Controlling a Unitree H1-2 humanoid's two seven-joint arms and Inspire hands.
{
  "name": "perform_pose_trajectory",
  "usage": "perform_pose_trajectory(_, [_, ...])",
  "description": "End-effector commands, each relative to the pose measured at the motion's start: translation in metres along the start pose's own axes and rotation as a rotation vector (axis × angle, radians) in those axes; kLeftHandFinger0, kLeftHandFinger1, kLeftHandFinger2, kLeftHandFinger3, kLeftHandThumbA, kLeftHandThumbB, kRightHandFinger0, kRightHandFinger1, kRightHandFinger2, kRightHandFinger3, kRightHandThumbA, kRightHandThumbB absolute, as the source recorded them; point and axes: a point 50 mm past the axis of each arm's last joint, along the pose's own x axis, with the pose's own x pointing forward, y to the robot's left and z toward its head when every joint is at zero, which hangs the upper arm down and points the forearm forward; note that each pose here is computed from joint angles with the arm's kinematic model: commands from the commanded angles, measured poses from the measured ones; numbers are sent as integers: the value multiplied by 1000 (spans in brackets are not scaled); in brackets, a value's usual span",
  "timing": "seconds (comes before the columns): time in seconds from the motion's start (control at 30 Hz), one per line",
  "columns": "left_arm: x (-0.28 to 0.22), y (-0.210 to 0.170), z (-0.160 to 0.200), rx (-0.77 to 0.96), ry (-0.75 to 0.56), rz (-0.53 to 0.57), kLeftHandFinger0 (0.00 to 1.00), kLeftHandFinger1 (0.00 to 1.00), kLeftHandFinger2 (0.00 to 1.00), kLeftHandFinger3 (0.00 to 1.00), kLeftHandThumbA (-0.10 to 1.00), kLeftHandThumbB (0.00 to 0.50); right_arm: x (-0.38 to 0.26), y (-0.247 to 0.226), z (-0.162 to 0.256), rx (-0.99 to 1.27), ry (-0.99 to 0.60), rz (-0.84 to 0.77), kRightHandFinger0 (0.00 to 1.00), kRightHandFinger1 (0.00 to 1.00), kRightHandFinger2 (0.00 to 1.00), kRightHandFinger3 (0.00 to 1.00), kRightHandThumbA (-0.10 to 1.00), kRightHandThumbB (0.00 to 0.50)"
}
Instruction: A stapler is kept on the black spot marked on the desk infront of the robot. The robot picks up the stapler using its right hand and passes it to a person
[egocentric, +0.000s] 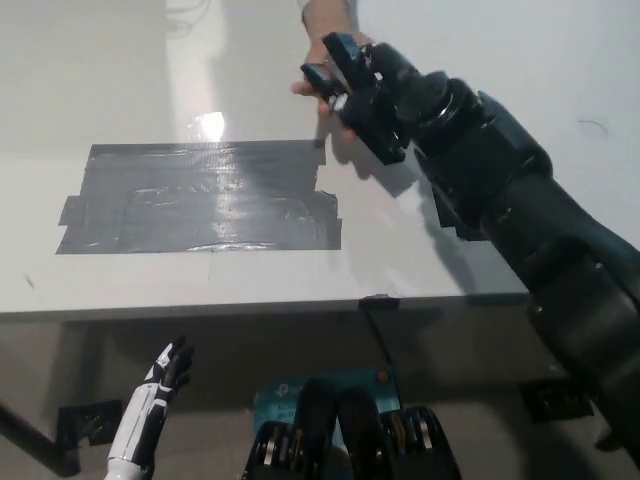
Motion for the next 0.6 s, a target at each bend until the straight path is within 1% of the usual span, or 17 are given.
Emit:
perform_pose_trajectory(0.0, [9,6,15,49,-54,-25,1000,1000,1000,1000,1000,449,-9,-61,55,-321,-246,-134,1000,1000,1000,1000,836,402])
perform_pose_trajectory(0.1, [10,5,15,40,-51,-27,1000,1000,1000,1000,1000,449,-14,-73,61,-315,-304,-159,1000,1000,1000,1000,857,405])
perform_pose_trajectory(0.13, [10,3,15,38,-50,-30,1000,1000,1000,1000,1000,451,-17,-79,65,-315,-332,-182,1000,1000,1000,1000,875,416])
perform_pose_trajectory(0.17, [10,3,15,37,-50,-31,1000,1000,1000,1000,1000,450,-20,-86,70,-303,-351,-192,1000,1000,1000,1000,869,407])
perform_pose_trajectory(0.23, [11,1,15,42,-53,-31,1000,1000,1000,1000,1000,447,-30,-100,80,-263,-397,-211,1000,1000,1000,1000,834,400])
perform_pose_trajectory(0.27, [11,1,15,39,-51,-30,1000,1000,1000,1000,1000,449,-34,-106,82,-237,-417,-210,1000,1000,1000,1000,800,380])
perform_pose_trajectory(0.3, [11,0,15,33,-49,-30,1000,1000,1000,1000,1000,447,-39,-112,85,-201,-447,-211,1000,1000,1000,1000,765,383])
perform_pose_trajectory(0.33, [11,0,15,30,-49,-32,1000,1000,1000,1000,1000,446,-47,-121,88,-168,-484,-219,1000,1000,1000,1000,799,380])
perform_pose_trajectory(0.37, [11,0,16,26,-48,-34,1000,1000,1000,1000,1000,457,-60,-134,92,-145,-531,-237,1000,1000,1000,1000,854,413])
perform_pose_trajectory(0.4, [11,0,16,26,-48,-34,1000,1000,1000,1000,1000,459,-64,-138,93,-145,-542,-245,1000,1000,1000,1000,887,415])
perform_pose_trajectory(0.43, [10,0,16,27,-49,-35,1000,1000,1000,1000,1000,454,-73,-144,95,-155,-568,-260,1000,1000,1000,1000,913,388])
perform_pose_trajectory(0.47, [10,0,16,24,-48,-36,1000,1000,1000,1000,1000,448,-88,-152,96,-164,-610,-284,1000,1000,1000,1000,929,373])
perform_pose_trajectory(0.5, [10,0,16,20,-48,-38,1000,1000,1000,1000,1000,442,-101,-158,96,-170,-640,-302,1000,1000,1000,1000,931,346])
perform_pose_trajectory(0.57, [9,2,17,23,-52,-45,1000,1000,1000,1000,1000,422,-152,-172,85,-171,-743,-339,1000,1000,1000,1000,988,359])
